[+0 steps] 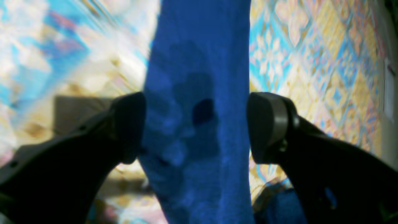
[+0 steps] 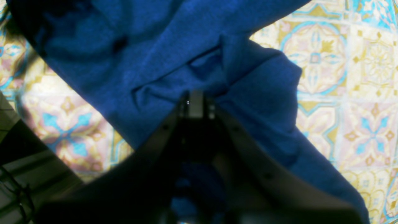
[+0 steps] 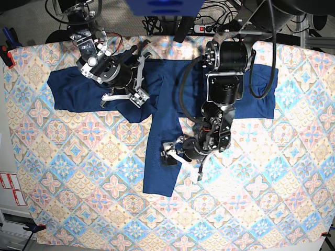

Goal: Fold the T-shirt properly
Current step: 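Grasp the sleeve cuff with the left gripper and lay it along the body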

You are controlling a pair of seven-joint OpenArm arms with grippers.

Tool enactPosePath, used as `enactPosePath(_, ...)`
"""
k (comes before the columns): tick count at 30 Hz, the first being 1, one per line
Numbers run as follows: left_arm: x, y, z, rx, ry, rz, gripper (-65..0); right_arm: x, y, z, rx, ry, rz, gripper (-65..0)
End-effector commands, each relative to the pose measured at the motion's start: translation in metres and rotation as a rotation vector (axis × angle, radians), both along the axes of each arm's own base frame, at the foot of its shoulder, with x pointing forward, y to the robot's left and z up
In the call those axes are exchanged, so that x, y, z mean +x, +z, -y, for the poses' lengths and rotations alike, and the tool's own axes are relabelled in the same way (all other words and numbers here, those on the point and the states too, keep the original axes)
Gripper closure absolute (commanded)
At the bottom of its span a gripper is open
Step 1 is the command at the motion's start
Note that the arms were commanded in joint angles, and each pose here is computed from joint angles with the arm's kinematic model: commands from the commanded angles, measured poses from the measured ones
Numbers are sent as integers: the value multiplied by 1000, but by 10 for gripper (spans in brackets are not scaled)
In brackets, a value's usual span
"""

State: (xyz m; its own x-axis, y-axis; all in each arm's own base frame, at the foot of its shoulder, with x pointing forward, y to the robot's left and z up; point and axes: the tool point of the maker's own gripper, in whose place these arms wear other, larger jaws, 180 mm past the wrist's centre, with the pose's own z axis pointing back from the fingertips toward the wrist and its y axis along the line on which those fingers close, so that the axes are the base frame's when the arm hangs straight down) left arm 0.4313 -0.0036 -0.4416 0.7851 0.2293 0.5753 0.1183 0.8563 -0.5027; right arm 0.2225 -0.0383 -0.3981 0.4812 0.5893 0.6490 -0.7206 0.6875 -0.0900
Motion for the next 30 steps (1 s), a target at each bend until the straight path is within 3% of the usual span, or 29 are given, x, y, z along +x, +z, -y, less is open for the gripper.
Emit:
enactPosePath(1, 22, 24, 5, -17, 6, 73, -489, 8, 15, -4, 32, 3, 51, -3)
enactPosePath(10, 12, 0, -4, 13, 60, -2, -471, 10, 20, -5, 36, 6, 64, -3)
enactPosePath(13, 10, -4, -8, 24, 63, -15, -373, 10, 20, -5, 36, 6, 64, -3)
enactPosePath(17, -5, -23, -4, 23, 48, -82, -151, 10, 20, -5, 36, 6, 65, -3)
enactPosePath(20, -8, -26, -5, 24, 48, -92, -45, 10, 23, -6, 38, 7, 71, -3)
enactPosePath(30, -9, -16, -12, 23, 57, -51, 0, 10, 24, -6, 38, 8, 74, -3)
